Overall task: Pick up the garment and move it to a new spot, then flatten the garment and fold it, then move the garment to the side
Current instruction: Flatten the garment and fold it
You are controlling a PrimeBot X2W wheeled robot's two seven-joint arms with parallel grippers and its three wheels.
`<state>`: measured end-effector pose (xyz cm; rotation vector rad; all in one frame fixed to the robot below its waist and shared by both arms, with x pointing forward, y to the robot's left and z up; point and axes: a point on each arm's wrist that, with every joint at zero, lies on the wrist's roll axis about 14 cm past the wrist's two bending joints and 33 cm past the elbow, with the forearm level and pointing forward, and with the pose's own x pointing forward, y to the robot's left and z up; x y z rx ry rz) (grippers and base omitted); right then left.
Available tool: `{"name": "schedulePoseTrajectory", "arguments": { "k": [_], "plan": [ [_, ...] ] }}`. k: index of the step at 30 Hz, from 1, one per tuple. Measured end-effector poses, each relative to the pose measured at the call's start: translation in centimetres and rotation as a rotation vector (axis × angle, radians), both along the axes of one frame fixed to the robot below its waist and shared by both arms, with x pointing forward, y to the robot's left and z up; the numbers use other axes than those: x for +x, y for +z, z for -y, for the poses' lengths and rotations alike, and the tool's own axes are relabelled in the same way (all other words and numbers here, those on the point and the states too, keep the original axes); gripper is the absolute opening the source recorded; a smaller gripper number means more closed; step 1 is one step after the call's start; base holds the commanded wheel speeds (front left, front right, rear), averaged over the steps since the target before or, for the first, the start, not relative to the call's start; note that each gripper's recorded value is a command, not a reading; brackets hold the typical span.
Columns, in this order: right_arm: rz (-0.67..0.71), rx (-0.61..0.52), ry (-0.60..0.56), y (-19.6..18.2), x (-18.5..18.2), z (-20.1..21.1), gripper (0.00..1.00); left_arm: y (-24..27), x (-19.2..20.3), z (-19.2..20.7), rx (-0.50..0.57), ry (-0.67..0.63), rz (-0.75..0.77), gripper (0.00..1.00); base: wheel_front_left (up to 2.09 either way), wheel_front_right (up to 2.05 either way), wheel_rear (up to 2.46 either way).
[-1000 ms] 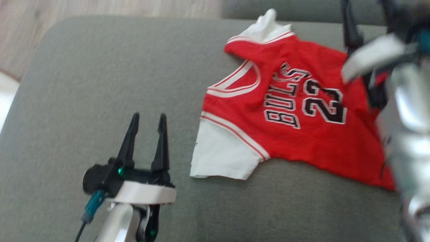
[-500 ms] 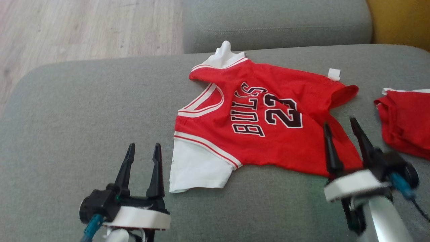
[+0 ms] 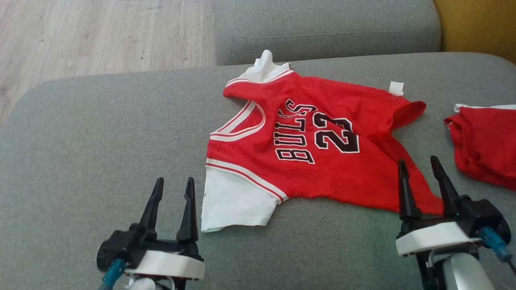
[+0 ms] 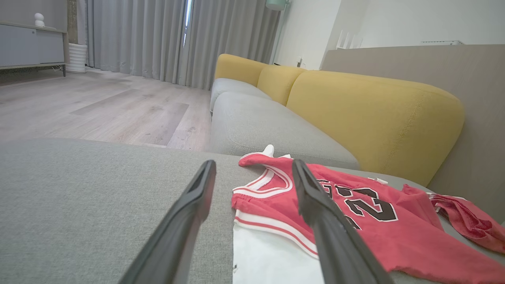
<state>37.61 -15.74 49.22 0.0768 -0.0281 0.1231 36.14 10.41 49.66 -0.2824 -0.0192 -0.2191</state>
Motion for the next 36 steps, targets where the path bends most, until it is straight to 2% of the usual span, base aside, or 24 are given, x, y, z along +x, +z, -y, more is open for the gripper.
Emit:
{"name": "schedulePoseTrajectory", "arguments": {
  "k": [22, 29, 36],
  "plan": [
    [-0.009, 0.009, 0.004, -0.3, 0.3, -0.2, 1.0, -1.8, -0.2, -0.2, 0.026, 0.002, -0.054, 1.0, 0.0, 0.0, 0.0],
    [-0.021, 0.009, 0.0, -0.7, 0.3, -0.1, 1.0, -7.0, -1.9, 2.0, 0.089, -0.085, -0.21, 1.0, 0.0, 0.0, 0.0],
    [-0.039, 0.01, -0.012, -1.3, 0.2, 0.3, 1.0, -10.3, -1.5, 2.8, 0.176, -0.124, -0.364, 1.0, 0.0, 0.0, 0.0]
  ]
}}
